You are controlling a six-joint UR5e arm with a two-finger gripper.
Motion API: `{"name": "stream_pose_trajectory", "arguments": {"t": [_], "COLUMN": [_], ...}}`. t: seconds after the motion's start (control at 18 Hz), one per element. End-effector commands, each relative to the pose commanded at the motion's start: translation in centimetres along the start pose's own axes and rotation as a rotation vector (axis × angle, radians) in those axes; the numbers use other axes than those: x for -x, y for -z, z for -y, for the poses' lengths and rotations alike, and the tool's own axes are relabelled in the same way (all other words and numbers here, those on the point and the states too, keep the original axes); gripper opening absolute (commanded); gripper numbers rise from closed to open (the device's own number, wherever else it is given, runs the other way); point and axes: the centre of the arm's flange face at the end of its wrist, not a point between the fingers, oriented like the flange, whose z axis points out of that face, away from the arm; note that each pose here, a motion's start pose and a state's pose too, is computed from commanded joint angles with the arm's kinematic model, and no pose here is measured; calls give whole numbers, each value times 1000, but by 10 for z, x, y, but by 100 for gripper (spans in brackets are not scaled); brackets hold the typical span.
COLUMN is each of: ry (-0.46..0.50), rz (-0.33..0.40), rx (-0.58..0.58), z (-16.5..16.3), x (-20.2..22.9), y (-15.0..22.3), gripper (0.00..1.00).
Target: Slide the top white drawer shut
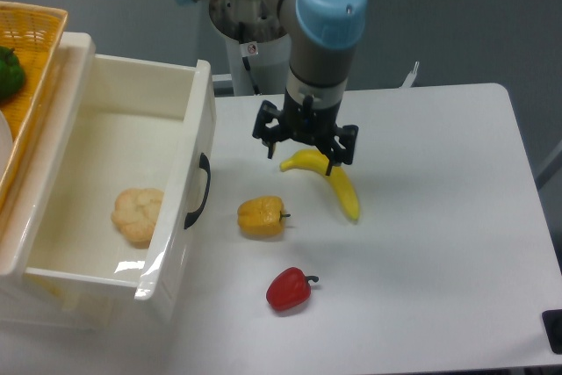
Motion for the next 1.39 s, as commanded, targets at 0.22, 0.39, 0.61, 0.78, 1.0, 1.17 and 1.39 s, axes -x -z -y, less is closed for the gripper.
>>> {"name": "stream_pose_trajectory", "arguments": {"t": [0.22, 0.39, 0.61, 0.78, 1.0, 1.17, 1.39], "ry": [51, 117, 119, 146, 199, 200, 203], "rz": [-28, -38, -40, -59, -77, -107, -156], "rx": [30, 50, 56, 76, 100, 99, 73], "z": [-2, 2, 9, 13, 20, 25, 30], "x": [0, 5, 1, -4, -5, -10, -15], "y": [-20, -40, -52, -66, -90, -100, -103], "gripper": [100, 100, 100, 100, 100, 100, 100]}}
